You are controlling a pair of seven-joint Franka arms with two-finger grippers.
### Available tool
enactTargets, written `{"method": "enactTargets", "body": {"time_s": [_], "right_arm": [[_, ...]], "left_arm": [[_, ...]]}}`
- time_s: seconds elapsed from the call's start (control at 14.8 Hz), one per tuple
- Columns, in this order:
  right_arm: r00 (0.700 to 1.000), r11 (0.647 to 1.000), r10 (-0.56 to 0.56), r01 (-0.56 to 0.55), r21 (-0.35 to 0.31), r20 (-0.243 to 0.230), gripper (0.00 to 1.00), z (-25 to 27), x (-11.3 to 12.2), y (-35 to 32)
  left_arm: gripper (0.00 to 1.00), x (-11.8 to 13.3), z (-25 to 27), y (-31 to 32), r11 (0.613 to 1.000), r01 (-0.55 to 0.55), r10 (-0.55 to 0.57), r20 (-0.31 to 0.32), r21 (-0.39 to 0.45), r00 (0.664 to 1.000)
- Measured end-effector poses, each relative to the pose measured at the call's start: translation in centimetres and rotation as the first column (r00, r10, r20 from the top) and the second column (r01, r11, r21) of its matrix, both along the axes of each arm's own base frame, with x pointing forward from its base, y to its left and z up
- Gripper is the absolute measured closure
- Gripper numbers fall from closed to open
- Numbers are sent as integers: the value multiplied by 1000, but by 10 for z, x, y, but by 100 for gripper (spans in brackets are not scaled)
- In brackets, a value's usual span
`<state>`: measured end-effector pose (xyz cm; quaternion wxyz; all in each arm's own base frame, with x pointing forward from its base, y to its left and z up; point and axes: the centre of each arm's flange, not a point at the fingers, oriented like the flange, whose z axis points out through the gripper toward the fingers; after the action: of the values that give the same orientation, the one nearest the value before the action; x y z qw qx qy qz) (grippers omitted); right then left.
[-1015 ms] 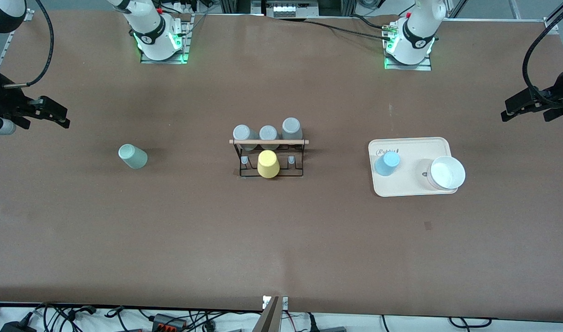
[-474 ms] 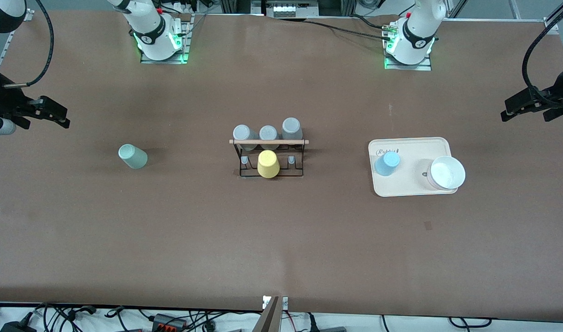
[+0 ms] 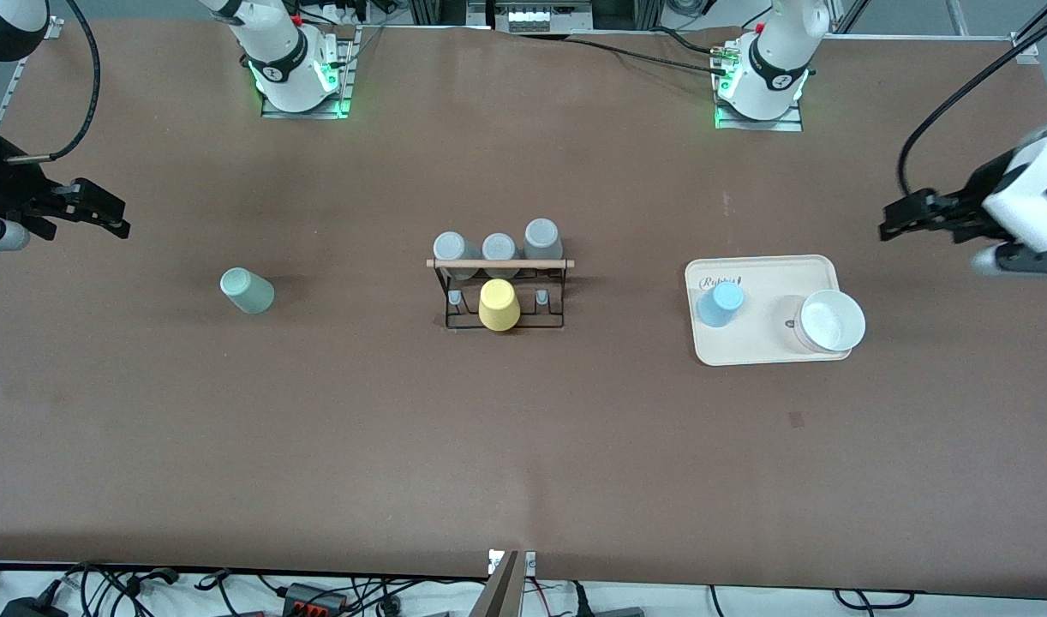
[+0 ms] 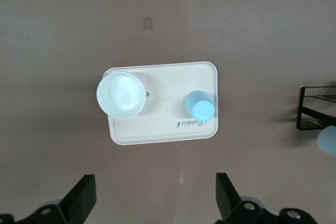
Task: Hang scattered cups on rack with three cups
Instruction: 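Reach the left gripper down over the light blue cup on the tray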
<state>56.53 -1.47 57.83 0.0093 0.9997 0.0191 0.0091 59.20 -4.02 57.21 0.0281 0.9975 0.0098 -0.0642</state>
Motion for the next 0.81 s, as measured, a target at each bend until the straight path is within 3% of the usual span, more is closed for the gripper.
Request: {"method": "enactTargets", "body": {"time_s": [0.27, 0.81], "right_arm": [[1000, 1000, 0, 0, 0, 0, 0, 0, 0, 0], [1000, 1000, 0, 0, 0, 0, 0, 0, 0, 0]], "left_arm": [[0, 6, -66, -42, 1000, -31, 31, -9, -1, 999], [0, -10, -214, -82, 995, -96, 96, -10, -10, 995]]}}
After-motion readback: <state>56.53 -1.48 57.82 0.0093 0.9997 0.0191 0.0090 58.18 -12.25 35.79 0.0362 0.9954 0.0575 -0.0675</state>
